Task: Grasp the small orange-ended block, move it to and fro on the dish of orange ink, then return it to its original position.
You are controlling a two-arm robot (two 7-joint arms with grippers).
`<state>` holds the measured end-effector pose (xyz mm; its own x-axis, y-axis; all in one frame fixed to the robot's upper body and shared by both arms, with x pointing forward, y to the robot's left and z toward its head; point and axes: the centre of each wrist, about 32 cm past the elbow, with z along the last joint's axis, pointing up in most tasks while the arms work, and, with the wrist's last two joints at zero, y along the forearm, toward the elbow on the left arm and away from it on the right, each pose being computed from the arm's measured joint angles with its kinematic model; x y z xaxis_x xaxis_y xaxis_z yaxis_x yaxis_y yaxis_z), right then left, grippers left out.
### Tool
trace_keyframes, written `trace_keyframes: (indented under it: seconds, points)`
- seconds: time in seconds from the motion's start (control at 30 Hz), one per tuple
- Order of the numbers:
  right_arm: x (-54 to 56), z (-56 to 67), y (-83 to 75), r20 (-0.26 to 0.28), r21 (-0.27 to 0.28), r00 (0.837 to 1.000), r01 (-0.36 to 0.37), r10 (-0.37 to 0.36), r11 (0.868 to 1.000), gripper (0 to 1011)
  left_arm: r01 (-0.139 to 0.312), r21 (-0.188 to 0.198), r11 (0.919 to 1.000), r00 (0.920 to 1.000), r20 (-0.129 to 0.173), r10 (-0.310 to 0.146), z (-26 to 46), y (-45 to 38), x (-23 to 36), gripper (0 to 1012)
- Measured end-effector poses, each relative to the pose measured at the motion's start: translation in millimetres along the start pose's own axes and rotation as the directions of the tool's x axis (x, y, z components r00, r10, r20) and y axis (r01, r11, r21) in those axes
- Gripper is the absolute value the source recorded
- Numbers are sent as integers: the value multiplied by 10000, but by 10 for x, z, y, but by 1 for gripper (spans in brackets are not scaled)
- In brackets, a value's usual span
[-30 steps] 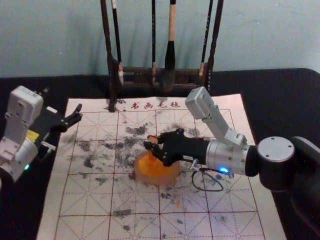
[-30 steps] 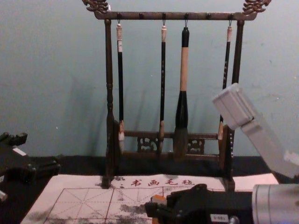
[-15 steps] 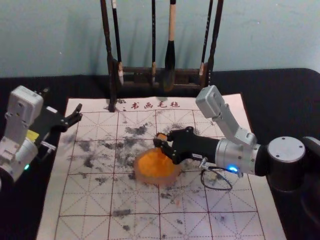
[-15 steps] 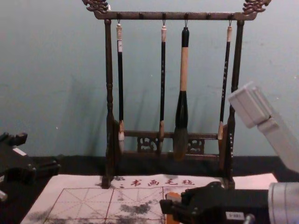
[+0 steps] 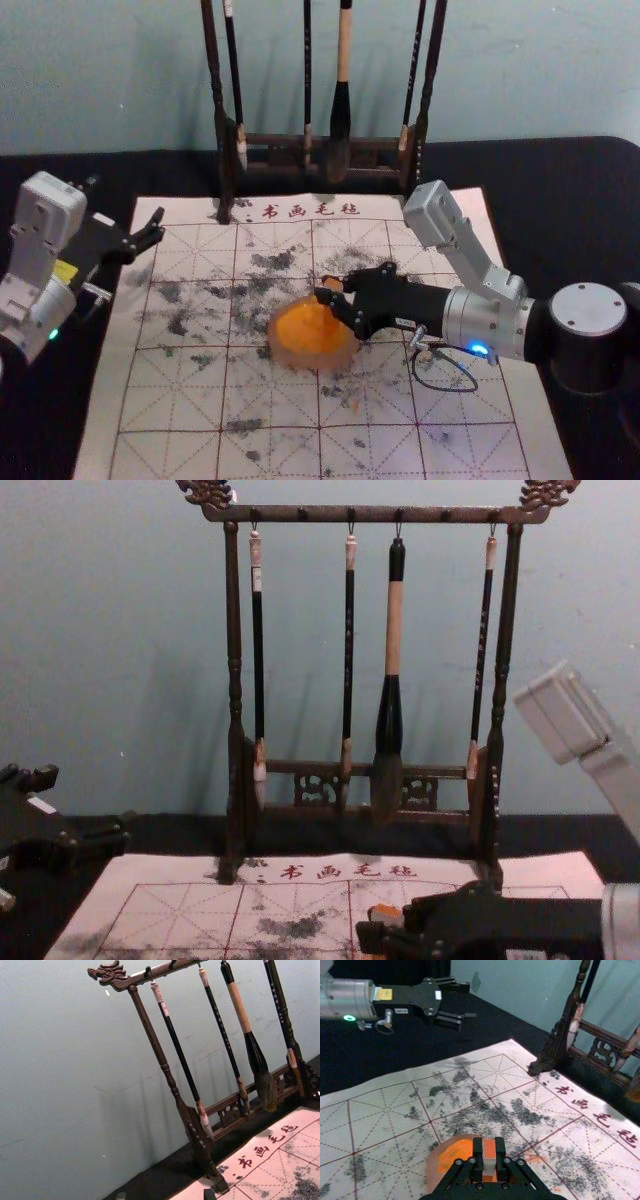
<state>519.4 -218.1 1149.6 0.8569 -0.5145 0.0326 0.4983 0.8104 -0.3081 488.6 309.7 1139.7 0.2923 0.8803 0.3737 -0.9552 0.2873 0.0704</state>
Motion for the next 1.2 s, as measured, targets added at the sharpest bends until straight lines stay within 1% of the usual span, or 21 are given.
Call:
trace_keyframes:
  seconds: [0.17,0.33,0.63,0.87,1.2]
  points:
    - [-40,-7,-24,-47,32,9999,-150,150,9999,127,-1,-1,10000,10000,1,1,0,0,0,1001]
    - [-73,-7,-13,-90,55,9996,-285,285,9996,127,0,-1,10000,10000,1,0,0,0,0,1001]
    - [-124,14,78,-147,116,9984,-539,541,9985,127,0,-1,10000,10000,1,0,0,0,0,1001]
    - [-133,26,139,-173,126,9979,-619,621,9980,127,0,0,10000,10000,1,0,0,0,0,1001]
    - [-111,53,243,-216,162,9980,-584,588,9982,127,0,0,10000,10000,0,0,0,0,0,1001]
